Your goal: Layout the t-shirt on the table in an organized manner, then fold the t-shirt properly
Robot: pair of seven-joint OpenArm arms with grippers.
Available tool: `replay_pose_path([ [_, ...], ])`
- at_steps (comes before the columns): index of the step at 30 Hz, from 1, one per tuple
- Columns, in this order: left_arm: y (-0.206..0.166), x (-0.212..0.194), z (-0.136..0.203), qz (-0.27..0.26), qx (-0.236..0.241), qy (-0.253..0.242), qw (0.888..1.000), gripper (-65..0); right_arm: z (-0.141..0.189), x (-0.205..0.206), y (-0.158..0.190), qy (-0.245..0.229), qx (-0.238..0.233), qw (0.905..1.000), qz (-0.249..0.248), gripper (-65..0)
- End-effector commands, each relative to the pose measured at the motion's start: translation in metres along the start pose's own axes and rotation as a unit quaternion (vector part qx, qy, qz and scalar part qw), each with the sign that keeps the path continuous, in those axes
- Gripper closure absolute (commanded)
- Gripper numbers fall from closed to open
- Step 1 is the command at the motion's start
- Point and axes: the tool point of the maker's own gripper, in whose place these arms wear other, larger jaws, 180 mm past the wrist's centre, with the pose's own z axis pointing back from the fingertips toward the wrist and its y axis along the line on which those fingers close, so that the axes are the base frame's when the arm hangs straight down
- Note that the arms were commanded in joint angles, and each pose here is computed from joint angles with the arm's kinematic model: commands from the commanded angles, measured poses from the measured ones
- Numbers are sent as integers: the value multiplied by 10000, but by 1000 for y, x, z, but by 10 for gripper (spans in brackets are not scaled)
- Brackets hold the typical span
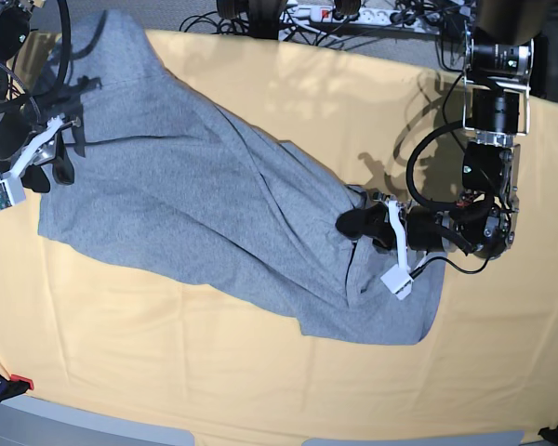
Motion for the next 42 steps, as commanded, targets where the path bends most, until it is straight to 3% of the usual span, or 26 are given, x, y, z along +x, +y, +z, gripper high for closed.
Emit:
replay_pose_path([
  [1,0,22,9,-202,27,-274,9994,0,5,13,-2,-204,-21,9997,117,-271],
  [4,0,22,9,-204,28,-273,9994,-14,5,13,-2,-205,-20,9997,116,-271],
  [9,0,23,9,-204,28,-282,9994,-314,5,13,-2,-205,-20,9997,116,-272],
  [10,0,23,9,-202,28,-305,9993,-354,5,13,-2,-205,-19,9997,118,-272],
  [12,0,24,9,-203,31,-320,9993,-375,5,13,-2,-203,-20,9997,116,-271],
  [21,33,37,35,-87,808,-748,9939,-374,5,13,-2,-205,-21,9997,115,-271],
  [24,35,38,38,-66,840,-797,9933,-357,5,13,-2,-210,-18,9997,116,-271],
  [28,31,35,32,-26,754,-771,9942,-262,5,13,-2,-211,-20,9997,116,-271],
  [36,22,37,17,-2,585,-826,9949,-248,5,13,-2,-205,-21,9997,113,-271],
  [37,23,36,15,-12,619,-787,9950,-199,5,13,-2,-206,-22,9997,114,-271],
  [39,25,34,15,-32,704,-717,9949,-38,5,13,-2,-204,-22,9997,114,-271],
  [40,26,33,15,-36,725,-699,9949,0,5,13,-2,-207,-21,9997,115,-271],
  [42,27,35,17,-47,725,-715,9948,0,5,13,-2,-209,-20,9997,116,-271],
])
